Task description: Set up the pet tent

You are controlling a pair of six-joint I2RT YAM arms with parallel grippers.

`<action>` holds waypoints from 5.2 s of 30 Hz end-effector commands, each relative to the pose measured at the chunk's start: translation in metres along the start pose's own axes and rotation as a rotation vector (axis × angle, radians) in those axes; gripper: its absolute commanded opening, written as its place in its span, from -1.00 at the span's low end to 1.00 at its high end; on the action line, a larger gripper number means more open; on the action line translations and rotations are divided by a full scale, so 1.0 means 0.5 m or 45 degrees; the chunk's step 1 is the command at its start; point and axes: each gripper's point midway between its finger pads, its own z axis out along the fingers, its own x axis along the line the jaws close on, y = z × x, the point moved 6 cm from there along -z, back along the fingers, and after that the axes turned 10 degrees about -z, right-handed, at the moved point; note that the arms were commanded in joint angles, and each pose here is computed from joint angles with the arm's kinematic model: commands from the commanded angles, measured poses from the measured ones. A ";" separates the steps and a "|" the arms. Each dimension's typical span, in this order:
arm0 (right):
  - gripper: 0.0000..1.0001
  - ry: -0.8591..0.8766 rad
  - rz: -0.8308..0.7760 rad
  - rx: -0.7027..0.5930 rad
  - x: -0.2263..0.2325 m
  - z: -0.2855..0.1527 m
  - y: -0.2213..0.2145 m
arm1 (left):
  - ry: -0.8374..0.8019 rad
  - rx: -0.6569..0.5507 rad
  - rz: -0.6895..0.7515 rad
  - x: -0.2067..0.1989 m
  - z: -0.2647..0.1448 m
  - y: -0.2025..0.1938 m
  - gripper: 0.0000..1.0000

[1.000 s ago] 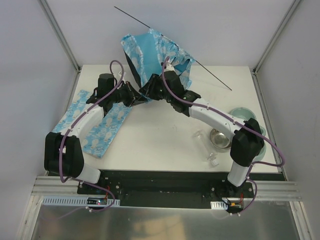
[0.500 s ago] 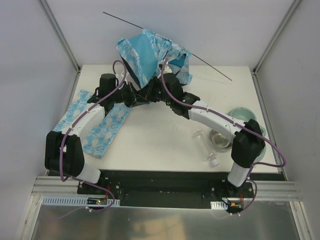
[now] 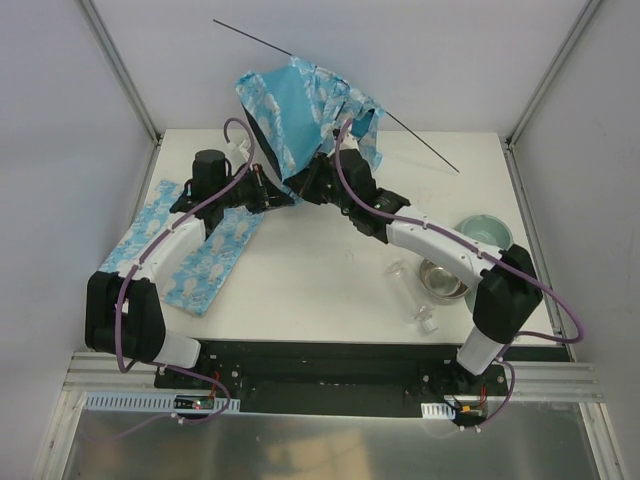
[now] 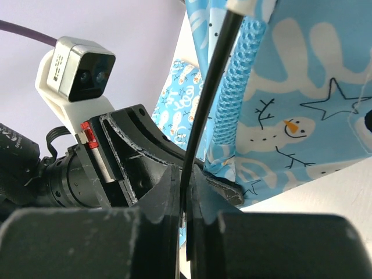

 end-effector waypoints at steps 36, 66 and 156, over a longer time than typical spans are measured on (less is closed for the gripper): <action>-1.00 -0.269 0.067 -0.894 -0.109 -0.026 0.303 | -0.004 0.193 0.181 0.058 -0.042 -0.087 -1.00; -1.00 -0.319 0.199 -0.869 -0.148 0.005 0.319 | 0.055 0.166 0.282 0.081 -0.054 -0.101 -1.00; -1.00 -0.026 -0.284 -0.309 -0.035 0.055 0.092 | -0.098 0.205 0.150 -0.012 -0.047 -0.053 -1.00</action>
